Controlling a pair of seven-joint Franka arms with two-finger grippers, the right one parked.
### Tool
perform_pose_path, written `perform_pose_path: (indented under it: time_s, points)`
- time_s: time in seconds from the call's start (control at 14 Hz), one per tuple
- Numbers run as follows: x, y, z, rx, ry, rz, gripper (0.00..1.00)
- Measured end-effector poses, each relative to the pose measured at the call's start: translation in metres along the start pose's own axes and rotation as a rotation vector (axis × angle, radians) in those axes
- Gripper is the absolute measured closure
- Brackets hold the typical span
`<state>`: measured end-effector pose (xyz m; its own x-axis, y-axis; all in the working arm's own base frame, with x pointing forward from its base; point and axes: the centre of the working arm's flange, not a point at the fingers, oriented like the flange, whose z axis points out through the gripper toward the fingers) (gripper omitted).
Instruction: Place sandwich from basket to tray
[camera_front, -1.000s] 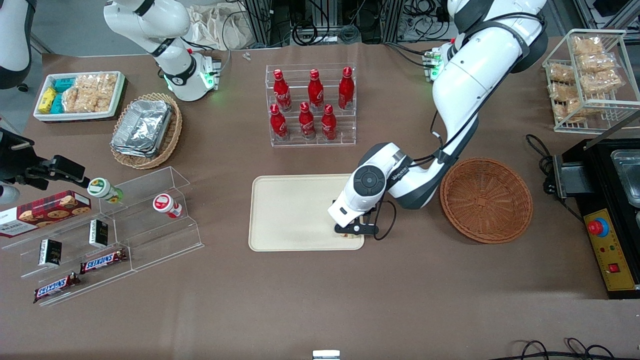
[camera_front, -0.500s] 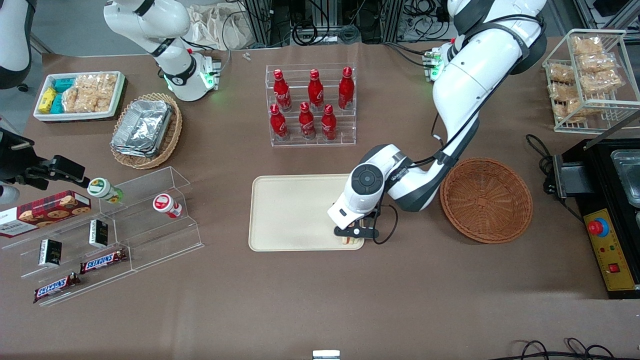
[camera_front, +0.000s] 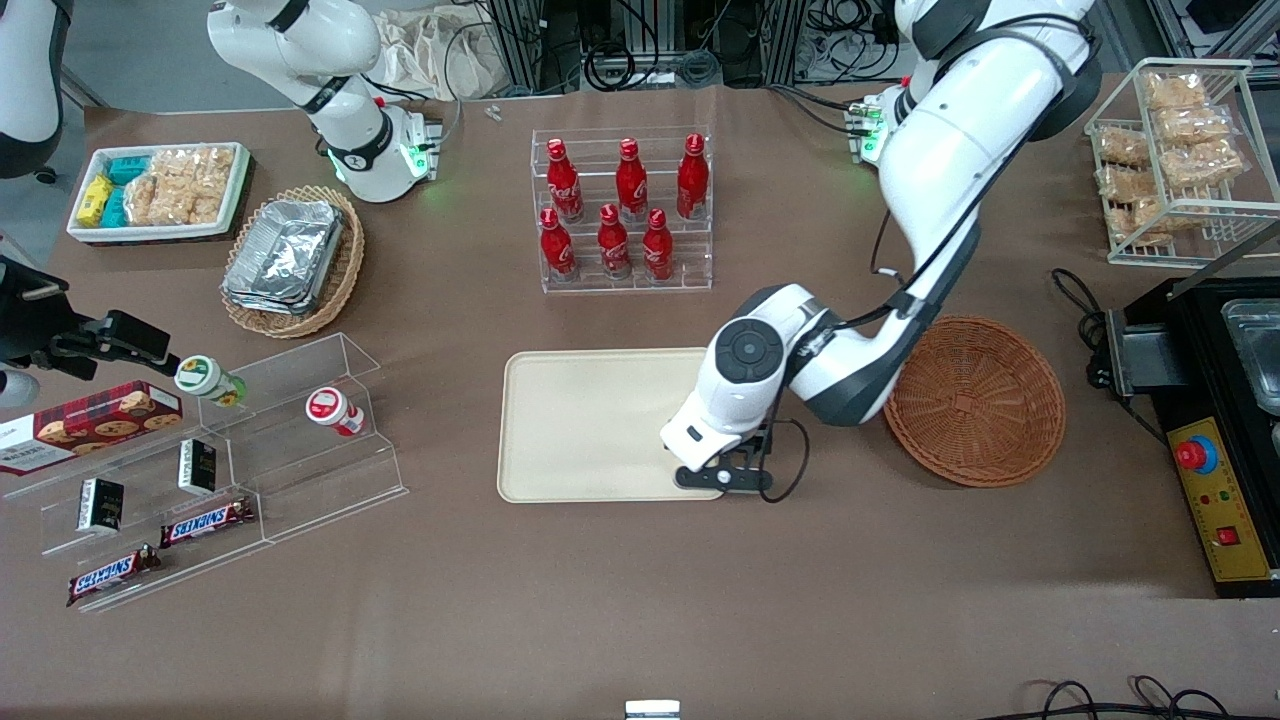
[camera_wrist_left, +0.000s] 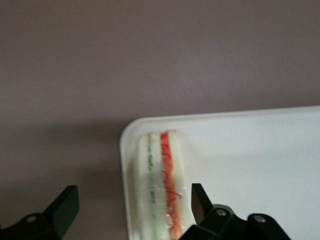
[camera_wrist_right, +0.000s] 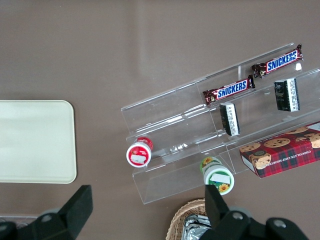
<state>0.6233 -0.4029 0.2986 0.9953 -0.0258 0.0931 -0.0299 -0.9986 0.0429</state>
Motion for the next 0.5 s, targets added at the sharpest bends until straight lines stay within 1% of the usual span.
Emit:
perform_pose_path:
  time_s: [0.14, 0.21, 0.29, 0.36, 0.43, 0.5]
  points:
    - [0.026, -0.052, -0.050, 0.067, 0.006, -0.075, 0.00]
    - [0.037, -0.082, -0.078, 0.095, 0.011, -0.117, 0.00]
    - [0.045, -0.110, -0.106, 0.112, 0.021, -0.152, 0.00]
    - [0.050, -0.136, -0.132, 0.121, 0.024, -0.178, 0.00]
    - [0.052, -0.159, -0.153, 0.119, 0.014, -0.189, 0.00]
    - [0.052, -0.178, -0.170, 0.111, -0.003, -0.187, 0.00]
